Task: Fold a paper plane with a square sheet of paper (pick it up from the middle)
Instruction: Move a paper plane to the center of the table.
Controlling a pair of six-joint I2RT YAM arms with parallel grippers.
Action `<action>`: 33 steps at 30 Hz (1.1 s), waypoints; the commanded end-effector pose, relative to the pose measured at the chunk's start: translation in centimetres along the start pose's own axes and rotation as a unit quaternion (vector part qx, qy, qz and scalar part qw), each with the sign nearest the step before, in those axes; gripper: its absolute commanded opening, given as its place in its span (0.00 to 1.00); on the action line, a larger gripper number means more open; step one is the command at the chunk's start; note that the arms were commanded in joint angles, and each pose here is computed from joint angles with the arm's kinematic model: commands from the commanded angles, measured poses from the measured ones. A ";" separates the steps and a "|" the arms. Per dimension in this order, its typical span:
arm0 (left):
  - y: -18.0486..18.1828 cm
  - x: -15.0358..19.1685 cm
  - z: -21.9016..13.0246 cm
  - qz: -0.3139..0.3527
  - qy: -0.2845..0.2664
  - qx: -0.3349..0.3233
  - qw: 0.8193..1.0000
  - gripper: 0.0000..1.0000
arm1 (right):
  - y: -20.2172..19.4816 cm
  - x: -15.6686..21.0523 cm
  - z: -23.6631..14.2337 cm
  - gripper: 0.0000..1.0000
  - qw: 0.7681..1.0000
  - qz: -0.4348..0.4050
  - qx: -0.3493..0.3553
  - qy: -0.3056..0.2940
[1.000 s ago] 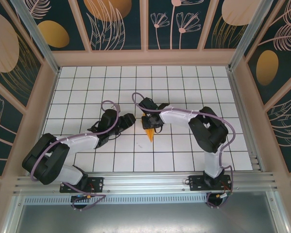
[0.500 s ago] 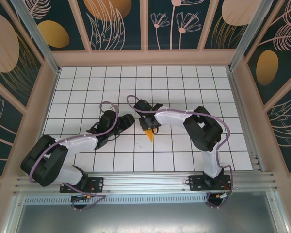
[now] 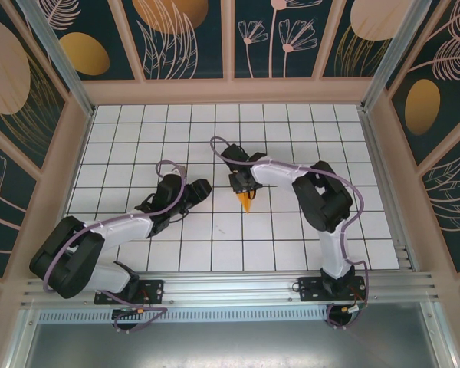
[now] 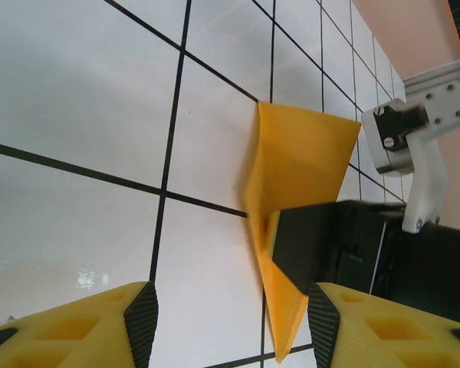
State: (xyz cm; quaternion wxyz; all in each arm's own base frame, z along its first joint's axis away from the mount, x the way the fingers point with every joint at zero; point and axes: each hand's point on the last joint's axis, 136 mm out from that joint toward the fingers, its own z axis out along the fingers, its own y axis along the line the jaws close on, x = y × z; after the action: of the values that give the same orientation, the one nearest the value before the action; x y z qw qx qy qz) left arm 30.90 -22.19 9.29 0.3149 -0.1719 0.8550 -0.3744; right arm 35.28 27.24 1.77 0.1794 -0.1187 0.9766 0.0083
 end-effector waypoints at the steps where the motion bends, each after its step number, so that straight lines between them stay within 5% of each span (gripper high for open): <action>1: 0.4 0.1 -0.2 0.000 -0.001 -0.005 1.000 0.57 | -0.1 1.6 2.2 0.30 0.999 -0.024 0.011 0.036; 10: 0.4 0.3 0.1 0.001 0.006 -0.003 1.000 0.57 | -0.4 2.3 3.3 0.31 0.998 -0.037 0.020 0.055; 28: -0.4 -0.4 -0.3 0.009 -0.003 -0.002 1.000 0.58 | 0.3 -5.1 -8.3 0.42 0.998 -0.024 -0.016 -0.060; 33: -0.7 -0.9 -0.4 0.018 -0.010 -0.006 1.000 0.58 | -0.4 -7.8 -14.7 0.43 0.990 -0.016 -0.018 -0.138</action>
State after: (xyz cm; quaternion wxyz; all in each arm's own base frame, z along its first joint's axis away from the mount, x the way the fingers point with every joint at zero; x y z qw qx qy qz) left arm 30.67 -21.99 8.81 0.3080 -0.1716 0.8621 -0.3639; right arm 37.20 28.43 12.05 0.2511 -0.1401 0.9571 0.0364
